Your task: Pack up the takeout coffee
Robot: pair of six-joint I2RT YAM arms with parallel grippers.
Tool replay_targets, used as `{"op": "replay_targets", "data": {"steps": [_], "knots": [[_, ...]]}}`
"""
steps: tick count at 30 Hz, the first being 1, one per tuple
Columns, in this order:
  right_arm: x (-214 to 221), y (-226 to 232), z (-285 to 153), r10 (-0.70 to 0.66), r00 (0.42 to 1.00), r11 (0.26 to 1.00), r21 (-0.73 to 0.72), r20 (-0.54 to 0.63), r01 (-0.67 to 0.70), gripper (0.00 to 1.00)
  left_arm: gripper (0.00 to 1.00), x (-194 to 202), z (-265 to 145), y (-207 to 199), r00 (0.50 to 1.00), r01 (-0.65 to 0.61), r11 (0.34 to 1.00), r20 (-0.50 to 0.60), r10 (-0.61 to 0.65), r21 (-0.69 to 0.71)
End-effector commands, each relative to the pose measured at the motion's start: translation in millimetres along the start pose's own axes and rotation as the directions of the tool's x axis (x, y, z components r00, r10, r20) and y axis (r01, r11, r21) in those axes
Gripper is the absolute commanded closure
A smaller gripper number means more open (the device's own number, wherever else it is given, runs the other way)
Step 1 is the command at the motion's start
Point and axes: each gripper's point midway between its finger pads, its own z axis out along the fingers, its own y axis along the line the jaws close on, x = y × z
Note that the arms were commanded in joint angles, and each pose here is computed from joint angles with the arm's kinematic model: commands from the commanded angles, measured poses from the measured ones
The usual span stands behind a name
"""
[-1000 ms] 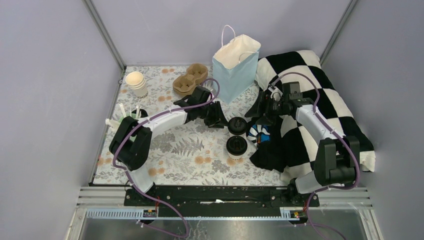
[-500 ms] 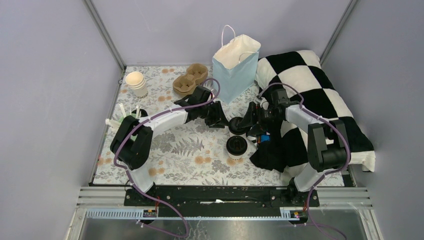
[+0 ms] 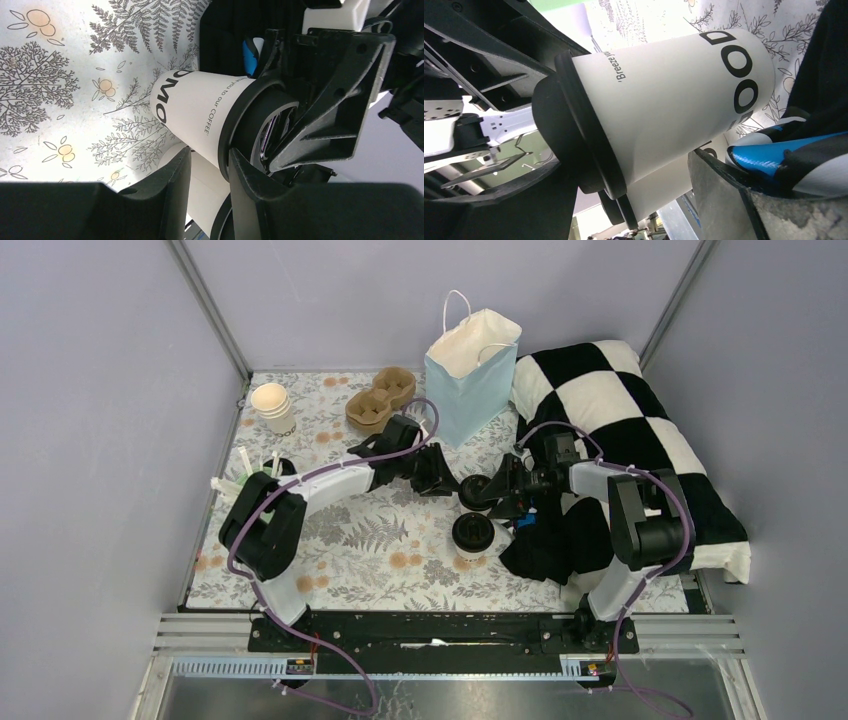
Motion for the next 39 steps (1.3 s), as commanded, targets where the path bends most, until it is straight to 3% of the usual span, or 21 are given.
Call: {"op": "replay_targets", "data": {"steps": [1, 6, 12, 17, 24, 32, 39], "knots": [[3, -111, 5, 0.109, 0.986, 0.928, 0.341, 0.129, -0.147, 0.23, 0.65, 38, 17, 96, 0.996, 0.045, 0.956, -0.055, -0.064, -0.291], [19, -137, -3, 0.087, 0.982, 0.89, 0.43, 0.165, -0.151, 0.22, 0.66, 51, 15, 119, 0.998, 0.026, 0.946, -0.048, -0.044, -0.324], [19, -118, -4, 0.058, 0.987, 0.912, 0.393, 0.151, -0.114, 0.17, 0.66, 50, 15, 121, 0.997, -0.066, 0.927, -0.066, 0.045, -0.369], [1, -60, 3, 0.056, 0.984, 0.986, 0.143, 0.167, -0.08, 0.12, 0.66, 50, 21, 129, 0.997, -0.058, 0.909, -0.073, 0.03, -0.413], [-12, 12, -11, -0.052, 0.985, 0.997, -0.042, 0.167, 0.06, 0.03, 0.66, 44, 22, 115, 0.997, -0.052, 0.922, -0.067, 0.028, -0.383], [-3, -16, -5, -0.049, 0.99, 0.999, 0.02, 0.132, 0.047, 0.02, 0.66, 37, 20, 100, 0.997, -0.056, 0.932, -0.062, 0.036, -0.357], [-9, -75, 9, 0.125, 0.976, 0.981, 0.126, 0.18, -0.149, 0.11, 0.66, 41, 22, 105, 0.997, -0.053, 0.93, -0.073, 0.028, -0.365]]}}
